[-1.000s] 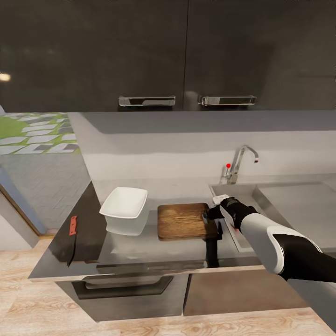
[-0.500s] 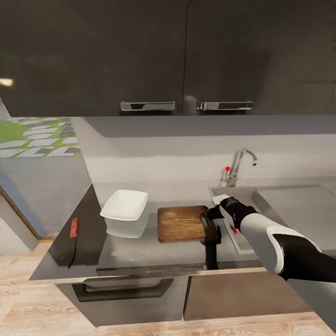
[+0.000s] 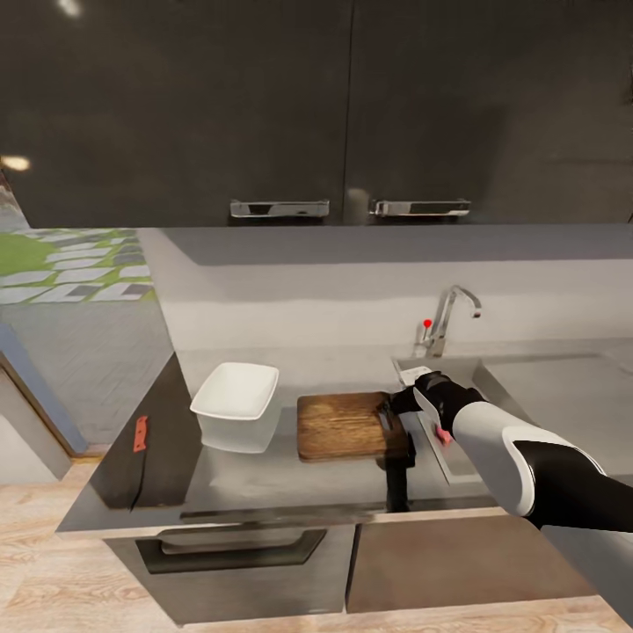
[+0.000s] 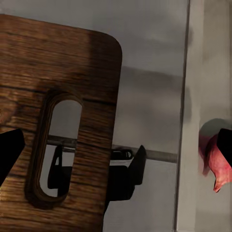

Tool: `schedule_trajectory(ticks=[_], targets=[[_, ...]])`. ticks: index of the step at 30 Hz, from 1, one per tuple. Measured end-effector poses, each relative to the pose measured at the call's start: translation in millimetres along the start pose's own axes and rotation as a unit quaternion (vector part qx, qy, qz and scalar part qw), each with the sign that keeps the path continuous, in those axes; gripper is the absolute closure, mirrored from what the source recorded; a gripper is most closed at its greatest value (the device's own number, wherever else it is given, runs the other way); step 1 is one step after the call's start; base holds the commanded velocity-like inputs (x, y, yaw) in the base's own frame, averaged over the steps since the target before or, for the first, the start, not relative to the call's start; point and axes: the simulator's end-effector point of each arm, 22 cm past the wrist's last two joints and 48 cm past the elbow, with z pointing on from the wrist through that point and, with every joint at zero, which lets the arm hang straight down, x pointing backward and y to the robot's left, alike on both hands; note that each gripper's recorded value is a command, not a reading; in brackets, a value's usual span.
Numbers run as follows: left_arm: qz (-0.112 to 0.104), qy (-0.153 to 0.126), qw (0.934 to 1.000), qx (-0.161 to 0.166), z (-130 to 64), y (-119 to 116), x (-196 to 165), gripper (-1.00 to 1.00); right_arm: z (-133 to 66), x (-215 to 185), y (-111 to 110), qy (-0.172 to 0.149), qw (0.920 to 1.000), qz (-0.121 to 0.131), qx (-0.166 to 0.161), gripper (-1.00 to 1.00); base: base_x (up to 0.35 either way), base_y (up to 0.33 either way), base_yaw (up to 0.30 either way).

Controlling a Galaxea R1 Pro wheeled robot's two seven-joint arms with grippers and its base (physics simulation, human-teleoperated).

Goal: In the kitchen, take the Vidalia onion out of the sink, dice it on the chopping board with the paring knife, put the diced onion into the bowl on the countertop, then place both the paring knife and the chopping board into the sink.

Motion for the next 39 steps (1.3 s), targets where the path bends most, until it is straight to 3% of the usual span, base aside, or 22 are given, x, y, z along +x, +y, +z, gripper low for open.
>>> schedule_trajectory(ticks=[23,39], targets=[[-0.001,-0.017,0.9999,0.002,3.6,-1,-10,-1.0,-19.7,-17,-1,-0.018,0.9998,-0.002,0.003,-1.0,-0.007,0.0,0.0],[-0.002,-0.03,0.9996,0.003,6.4,-2,-18,-1.0,-33.4,-27,-3,-0.03,0.9995,-0.002,0.006,-1.0,-0.295,0.0,0.0]])
